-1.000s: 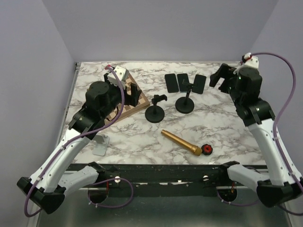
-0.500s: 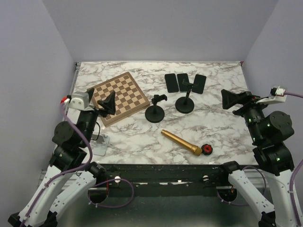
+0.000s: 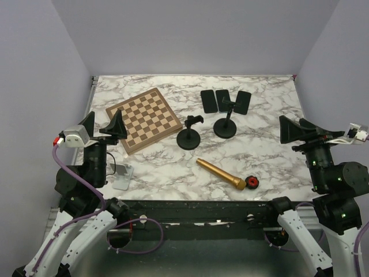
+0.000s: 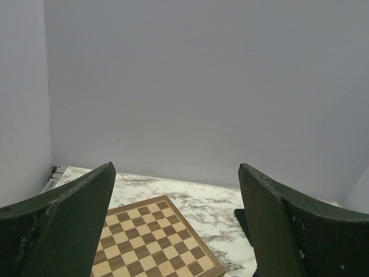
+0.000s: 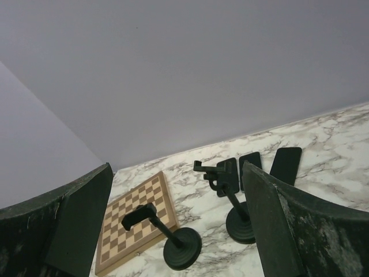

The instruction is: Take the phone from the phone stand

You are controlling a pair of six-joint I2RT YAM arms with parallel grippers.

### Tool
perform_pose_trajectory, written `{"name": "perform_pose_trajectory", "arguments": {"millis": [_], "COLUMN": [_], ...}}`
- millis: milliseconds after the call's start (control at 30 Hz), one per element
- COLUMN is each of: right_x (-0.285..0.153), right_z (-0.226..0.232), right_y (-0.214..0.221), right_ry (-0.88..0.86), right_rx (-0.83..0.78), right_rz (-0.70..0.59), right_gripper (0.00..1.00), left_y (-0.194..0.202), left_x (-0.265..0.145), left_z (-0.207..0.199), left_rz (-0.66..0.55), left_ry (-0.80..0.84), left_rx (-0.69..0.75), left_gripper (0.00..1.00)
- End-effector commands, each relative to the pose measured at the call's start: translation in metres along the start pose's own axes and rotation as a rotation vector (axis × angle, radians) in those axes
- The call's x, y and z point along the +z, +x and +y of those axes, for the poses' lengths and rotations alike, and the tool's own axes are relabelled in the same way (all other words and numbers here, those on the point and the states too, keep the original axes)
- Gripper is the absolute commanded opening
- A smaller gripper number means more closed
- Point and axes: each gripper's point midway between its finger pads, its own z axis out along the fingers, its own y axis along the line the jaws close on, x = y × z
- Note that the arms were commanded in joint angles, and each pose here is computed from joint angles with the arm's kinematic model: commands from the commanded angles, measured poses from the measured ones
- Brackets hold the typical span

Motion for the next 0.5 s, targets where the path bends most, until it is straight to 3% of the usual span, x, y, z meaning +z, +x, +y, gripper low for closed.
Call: {"name": "perform_pose_trajectory", "arguments": {"millis": [0,467], "right_x": [0.000,-0.005], "right_z": [0.002,0.000], "right_y": [-0.005,-0.015], "right_ry": [-0.006,0.004], "right_rx": [0.027,0.045], "right_rz": [-0.032,-0.073], "right_gripper": [1.00,1.00], "left_y": [-0.005,-0.002], "left_x": [0.000,0.002], "left_z": [0.007,0.006], "left_rz": [-0.023,-0.009], "left_ry": [-0.038,-0.040], "left_rx": [-0.004,0.000], "left_gripper": [0.96,0.95]}}
